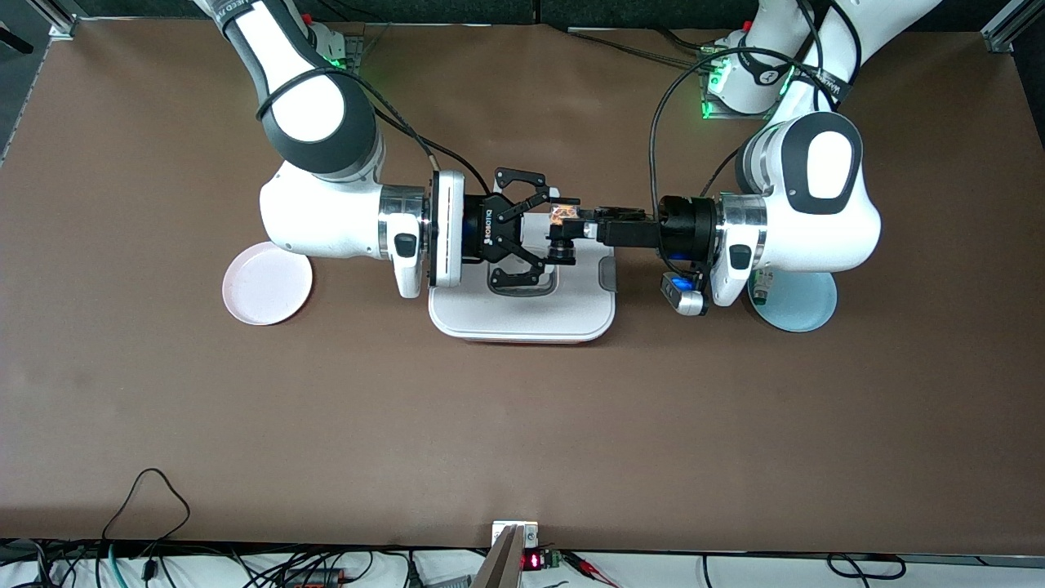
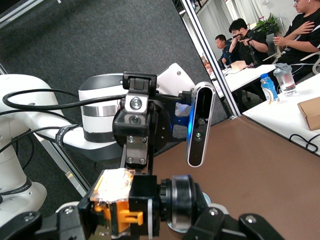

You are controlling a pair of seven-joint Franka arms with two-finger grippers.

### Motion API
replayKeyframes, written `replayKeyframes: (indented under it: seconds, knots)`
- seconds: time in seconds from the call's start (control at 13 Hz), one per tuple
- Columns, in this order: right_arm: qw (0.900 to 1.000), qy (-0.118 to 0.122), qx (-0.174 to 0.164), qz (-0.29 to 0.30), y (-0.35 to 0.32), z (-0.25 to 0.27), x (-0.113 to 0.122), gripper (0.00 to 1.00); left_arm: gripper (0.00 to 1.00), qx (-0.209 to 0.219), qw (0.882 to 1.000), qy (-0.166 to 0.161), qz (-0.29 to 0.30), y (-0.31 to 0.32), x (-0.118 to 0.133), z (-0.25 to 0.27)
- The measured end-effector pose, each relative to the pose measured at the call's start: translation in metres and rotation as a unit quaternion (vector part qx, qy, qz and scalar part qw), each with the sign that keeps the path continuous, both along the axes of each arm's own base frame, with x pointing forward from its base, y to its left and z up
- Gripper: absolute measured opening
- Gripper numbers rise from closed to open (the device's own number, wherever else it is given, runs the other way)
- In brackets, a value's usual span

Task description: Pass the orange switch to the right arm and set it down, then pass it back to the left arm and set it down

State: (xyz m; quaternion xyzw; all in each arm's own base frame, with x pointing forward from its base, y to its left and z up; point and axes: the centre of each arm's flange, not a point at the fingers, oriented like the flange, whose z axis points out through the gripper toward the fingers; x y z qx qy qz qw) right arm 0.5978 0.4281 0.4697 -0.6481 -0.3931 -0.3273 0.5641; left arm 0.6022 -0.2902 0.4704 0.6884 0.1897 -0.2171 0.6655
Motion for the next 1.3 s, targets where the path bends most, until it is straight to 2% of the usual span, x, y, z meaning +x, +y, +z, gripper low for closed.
replayKeyframes:
  seconds: [0.08, 0.38, 0.46, 1.07, 1.15, 1.23, 1.3]
  knots:
    - [1.000, 0.000, 0.000, 0.000, 0.0000, 0.0000, 0.0000, 0.72, 0.87, 0.000, 1.000, 0.001, 0.000, 0.0000, 0.0000, 0.0000]
    - [1.000, 0.000, 0.003, -0.003, -0.0014, 0.0021, 0.0015, 0.72, 0.43, 0.001, 1.000, 0.005, 0.000, 0.0000, -0.0007, -0.0022]
    - [1.000, 0.008, 0.004, -0.005, -0.0018, 0.0024, 0.0017, 0.72, 0.34, 0.001, 1.000, 0.002, 0.000, 0.0002, -0.0008, -0.0027]
    - [1.000, 0.011, 0.005, -0.006, -0.0018, 0.0023, 0.0016, 0.72, 0.34, 0.001, 1.000, 0.002, 0.000, 0.0002, -0.0009, -0.0025]
    - [1.000, 0.012, 0.005, -0.006, -0.0017, 0.0020, 0.0016, 0.74, 0.34, 0.001, 1.000, 0.004, 0.000, 0.0002, -0.0010, -0.0026]
    - [1.000, 0.012, 0.004, -0.005, -0.0013, 0.0013, 0.0011, 0.82, 0.34, 0.001, 1.000, 0.009, 0.000, 0.0001, -0.0010, -0.0026]
    - [1.000, 0.012, 0.004, -0.005, -0.0008, 0.0009, 0.0006, 0.95, 0.34, 0.001, 1.000, 0.012, 0.000, 0.0002, -0.0010, -0.0026]
